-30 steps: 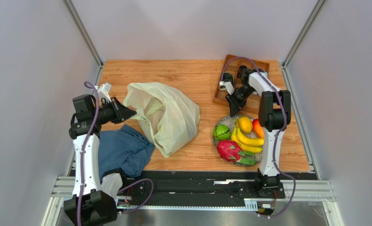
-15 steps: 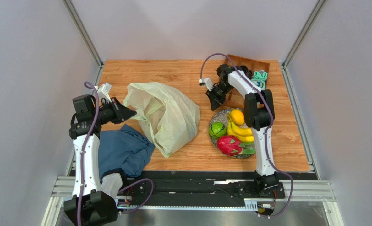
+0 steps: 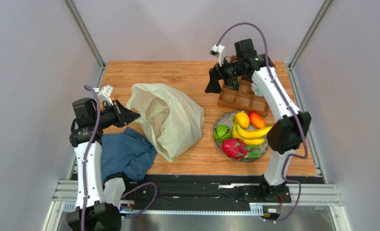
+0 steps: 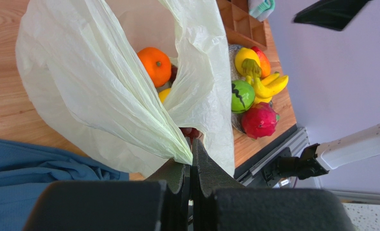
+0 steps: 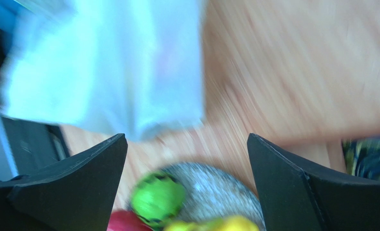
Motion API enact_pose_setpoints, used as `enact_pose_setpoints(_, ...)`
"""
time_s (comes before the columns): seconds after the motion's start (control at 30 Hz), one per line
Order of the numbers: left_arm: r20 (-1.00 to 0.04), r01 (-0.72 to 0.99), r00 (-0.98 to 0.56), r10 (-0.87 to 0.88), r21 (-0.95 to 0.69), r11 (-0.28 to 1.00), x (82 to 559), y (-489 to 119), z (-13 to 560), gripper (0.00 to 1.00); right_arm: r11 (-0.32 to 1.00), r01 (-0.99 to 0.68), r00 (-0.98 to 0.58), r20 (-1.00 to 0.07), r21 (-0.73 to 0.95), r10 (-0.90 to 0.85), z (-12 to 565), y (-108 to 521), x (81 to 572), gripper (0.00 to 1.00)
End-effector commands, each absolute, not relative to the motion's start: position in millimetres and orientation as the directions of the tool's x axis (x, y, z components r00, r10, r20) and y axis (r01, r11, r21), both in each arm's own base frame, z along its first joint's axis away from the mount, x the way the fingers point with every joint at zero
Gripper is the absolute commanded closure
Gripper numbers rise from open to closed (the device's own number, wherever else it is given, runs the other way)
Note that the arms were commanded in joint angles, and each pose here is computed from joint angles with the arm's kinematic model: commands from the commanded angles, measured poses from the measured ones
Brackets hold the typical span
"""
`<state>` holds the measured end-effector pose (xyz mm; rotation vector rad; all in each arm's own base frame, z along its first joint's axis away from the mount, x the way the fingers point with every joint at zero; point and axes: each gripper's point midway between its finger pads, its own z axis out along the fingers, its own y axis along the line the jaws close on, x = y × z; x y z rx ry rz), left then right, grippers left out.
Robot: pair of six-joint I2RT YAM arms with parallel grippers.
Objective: Take the fake fruits out of the plastic bag
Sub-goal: Move the plate to the center of the board, then take out the fake fruit from the plastic bag.
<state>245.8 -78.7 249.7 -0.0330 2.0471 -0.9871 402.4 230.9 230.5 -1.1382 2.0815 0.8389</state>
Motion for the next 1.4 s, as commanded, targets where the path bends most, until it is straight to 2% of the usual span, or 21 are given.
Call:
enact_pose_setpoints(0.0, -0.689, 0.369, -0.633, -0.352, -0.668, 0.646, 233.0, -88.8, 263.7, 1.00, 0.115, -0.929, -0.370, -0.880, 0.352, -0.299, 330.2, 327.7, 320.9, 0.00)
enact_pose_setpoints(0.1, -0.707, 0.417, -0.622, -0.338, -0.664, 0.621, 225.5, -95.0, 273.2, 1.00, 0.018, -0.960, -0.265, -0.892, 0.278, -0.365, 327.1, 391.3, 269.2, 0.11)
enact_pose_setpoints(0.13, -0.700, 0.416, -0.625, -0.345, -0.673, 0.612, 224.3, -96.0, 275.5, 1.00, 0.131, -0.964, -0.267, -0.873, 0.233, -0.408, 311.9, 403.0, 277.4, 0.17)
enact_pose_setpoints(0.17, -0.701, 0.422, -0.624, -0.346, -0.674, 0.606, 222.4, -97.3, 277.8, 1.00, 0.153, -0.965, -0.260, -0.865, 0.214, -0.430, 303.7, 415.2, 271.8, 0.24)
enact_pose_setpoints(0.2, -0.709, 0.434, -0.617, -0.342, -0.669, 0.603, 221.4, -98.2, 282.3, 1.00, 0.153, -0.964, -0.266, -0.838, 0.219, -0.476, 281.9, 435.8, 251.3, 0.38)
enact_pose_setpoints(0.23, -0.712, 0.439, -0.613, -0.342, -0.667, 0.601, 220.6, -98.8, 285.3, 1.00, 0.264, -0.951, -0.275, -0.833, 0.161, -0.481, 270.9, 441.9, 264.4, 0.39)
enact_pose_setpoints(0.27, -0.719, 0.446, -0.605, -0.341, -0.661, 0.603, 219.9, -99.1, 287.7, 1.00, 0.326, -0.924, -0.343, -0.811, 0.201, -0.473, 261.1, 448.0, 259.8, 0.41)
enact_pose_setpoints(0.37, -0.728, 0.468, -0.593, -0.344, -0.659, 0.588, 216.5, -102.3, 299.4, 1.00, 0.459, -0.850, -0.478, -0.743, 0.258, -0.467, 219.6, 461.5, 252.4, 0.49)
enact_pose_setpoints(0.43, -0.736, 0.488, -0.584, -0.342, -0.655, 0.576, 212.5, -104.9, 308.6, 1.00, 0.512, -0.832, -0.490, -0.716, 0.215, -0.497, 193.9, 463.3, 255.3, 0.51)
enact_pose_setpoints(0.5, -0.736, 0.505, -0.586, -0.339, -0.659, 0.558, 208.5, -108.5, 315.1, 1.00, 0.635, -0.768, -0.488, -0.717, 0.083, -0.497, 184.0, 444.5, 278.0, 0.76)
enact_pose_setpoints(0.53, -0.731, 0.510, -0.595, -0.334, -0.665, 0.546, 206.1, -111.9, 316.2, 1.00, 0.722, -0.689, -0.476, -0.717, -0.055, -0.509, 183.4, 414.4, 297.6, 0.84)
enact_pose_setpoints(0.57, -0.735, 0.514, -0.591, -0.332, -0.661, 0.546, 204.4, -112.8, 318.3, 1.00, 0.734, -0.668, -0.455, -0.712, -0.124, -0.535, 185.1, 399.0, 301.7, 0.87)
enact_pose_setpoints(0.6, -0.725, 0.507, -0.602, -0.335, -0.671, 0.541, 202.9, -114.0, 318.2, 1.00, 0.724, -0.659, -0.424, -0.696, -0.202, -0.580, 187.8, 379.1, 305.2, 0.87)
enact_pose_setpoints(0.63, -0.725, 0.513, -0.608, -0.324, -0.670, 0.537, 201.5, -116.6, 317.3, 1.00, 0.704, -0.677, -0.454, -0.630, -0.217, -0.630, 169.2, 356.5, 293.6, 0.80)
enact_pose_setpoints(0.67, -0.727, 0.524, -0.613, -0.310, -0.668, 0.529, 199.6, -119.4, 315.3, 1.00, 0.702, -0.685, -0.470, -0.617, -0.196, -0.631, 171.6, 340.9, 286.0, 0.72)
enact_pose_setpoints(0.77, -0.720, 0.523, -0.626, -0.300, -0.673, 0.523, 197.9, -121.8, 302.5, 1.00, 0.704, -0.685, -0.524, -0.544, -0.189, -0.656, 145.5, 291.5, 275.1, 0.62)
enact_pose_setpoints(0.87, -0.700, 0.506, -0.647, -0.301, -0.690, 0.518, 194.9, -122.8, 292.6, 1.00, 0.722, -0.674, -0.516, -0.598, -0.158, -0.613, 149.9, 282.2, 273.7, 0.52)
enact_pose_setpoints(1.0, -0.697, 0.506, -0.651, -0.303, -0.695, 0.511, 192.1, -123.8, 294.2, 1.00, 0.516, -0.850, -0.437, -0.690, 0.106, -0.578, 189.7, 324.1, 223.2, 0.32)
enact_pose_setpoints(1.07, -0.679, 0.493, -0.667, -0.307, -0.711, 0.501, 192.3, -126.6, 290.9, 1.00, 0.504, -0.850, -0.453, -0.700, 0.153, -0.552, 194.7, 336.3, 220.2, 0.25)
enact_pose_setpoints(1.2, -0.684, 0.527, -0.673, -0.280, -0.710, 0.467, 187.0, -141.2, 282.7, 1.00, 0.473, -0.844, -0.504, -0.678, 0.254, -0.535, 194.9, 368.5, 211.5, 0.29)
enact_pose_setpoints(1.37, -0.666, 0.492, -0.692, -0.280, -0.718, 0.492, 184.0, -143.2, 273.0, 1.00, 0.427, -0.879, -0.447, -0.684, 0.215, -0.576, 182.6, 416.7, 203.8, 0.32)
